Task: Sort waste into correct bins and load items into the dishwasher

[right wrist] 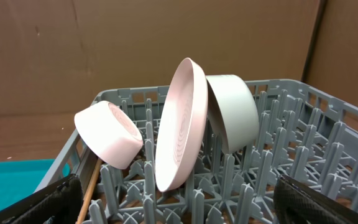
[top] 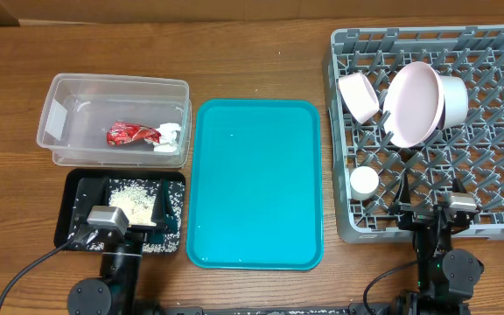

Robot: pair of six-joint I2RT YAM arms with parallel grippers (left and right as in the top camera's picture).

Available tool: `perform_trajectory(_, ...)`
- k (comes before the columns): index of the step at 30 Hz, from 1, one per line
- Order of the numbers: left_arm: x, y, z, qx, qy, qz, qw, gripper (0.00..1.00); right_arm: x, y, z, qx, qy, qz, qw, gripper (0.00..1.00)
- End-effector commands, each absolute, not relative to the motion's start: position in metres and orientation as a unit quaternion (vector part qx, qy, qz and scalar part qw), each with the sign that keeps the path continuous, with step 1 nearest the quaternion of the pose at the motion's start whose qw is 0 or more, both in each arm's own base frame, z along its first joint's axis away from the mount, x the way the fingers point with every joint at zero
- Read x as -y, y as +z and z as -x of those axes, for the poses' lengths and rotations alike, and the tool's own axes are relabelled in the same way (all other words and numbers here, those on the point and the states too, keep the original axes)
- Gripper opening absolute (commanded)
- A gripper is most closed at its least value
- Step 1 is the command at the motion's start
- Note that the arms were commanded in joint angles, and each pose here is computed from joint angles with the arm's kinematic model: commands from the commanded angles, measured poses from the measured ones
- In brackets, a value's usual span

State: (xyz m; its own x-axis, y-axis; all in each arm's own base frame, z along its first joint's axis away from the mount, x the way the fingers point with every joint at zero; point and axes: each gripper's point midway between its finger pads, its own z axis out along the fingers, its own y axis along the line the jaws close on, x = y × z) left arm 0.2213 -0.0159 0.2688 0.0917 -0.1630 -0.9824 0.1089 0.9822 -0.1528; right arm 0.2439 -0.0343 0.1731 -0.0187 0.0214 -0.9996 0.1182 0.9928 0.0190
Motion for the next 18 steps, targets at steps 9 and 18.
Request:
perform_trajectory(9,0.015,0.21,-0.237,-0.696,-0.106,0.042,0.709,1.0,0.035,0.171,-0.244,-0.712,-0.036,-0.05,0.699,1.0)
perform_trajectory(18,0.016,0.182,-0.246,-0.696,-0.106,0.041,0.709,1.0,0.035,0.171,-0.244,-0.712,-0.036,-0.05,0.699,1.0)
